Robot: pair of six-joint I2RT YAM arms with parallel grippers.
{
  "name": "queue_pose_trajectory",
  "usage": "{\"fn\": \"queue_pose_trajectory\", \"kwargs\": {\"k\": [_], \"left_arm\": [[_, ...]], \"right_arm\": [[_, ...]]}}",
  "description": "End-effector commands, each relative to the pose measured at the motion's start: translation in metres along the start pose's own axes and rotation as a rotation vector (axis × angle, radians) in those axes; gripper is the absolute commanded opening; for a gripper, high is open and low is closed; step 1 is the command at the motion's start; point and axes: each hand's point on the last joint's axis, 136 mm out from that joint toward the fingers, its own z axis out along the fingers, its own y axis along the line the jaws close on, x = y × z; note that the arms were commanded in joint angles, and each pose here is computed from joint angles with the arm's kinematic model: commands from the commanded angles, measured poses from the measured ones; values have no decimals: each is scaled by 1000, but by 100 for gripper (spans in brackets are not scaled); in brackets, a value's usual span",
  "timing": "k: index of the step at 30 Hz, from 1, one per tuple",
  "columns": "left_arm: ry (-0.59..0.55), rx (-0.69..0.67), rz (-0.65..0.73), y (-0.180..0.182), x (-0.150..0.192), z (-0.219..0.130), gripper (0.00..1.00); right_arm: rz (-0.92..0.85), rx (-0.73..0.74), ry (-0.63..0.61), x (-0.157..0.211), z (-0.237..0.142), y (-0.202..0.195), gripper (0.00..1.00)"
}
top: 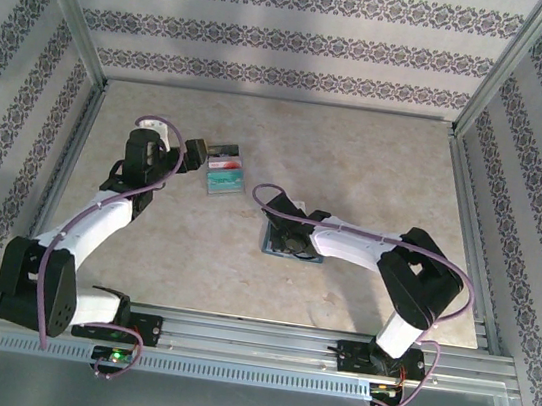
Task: Take the credit cards out of the card holder
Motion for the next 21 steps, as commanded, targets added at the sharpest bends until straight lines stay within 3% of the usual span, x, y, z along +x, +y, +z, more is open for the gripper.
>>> {"fn": "queue_pose_trajectory", "kwargs": {"k": [1, 12, 21], "left_arm": [[-70, 19, 55, -16, -18, -12, 100], [-56, 58, 143, -54, -3, -19, 100], [83, 93, 257, -85, 57, -18, 99]], "right_arm": [[-3, 39, -50, -8, -14, -13, 25], [41, 122, -66, 6, -20, -58, 32], [103, 165, -81, 14, -29, -94, 35]]}}
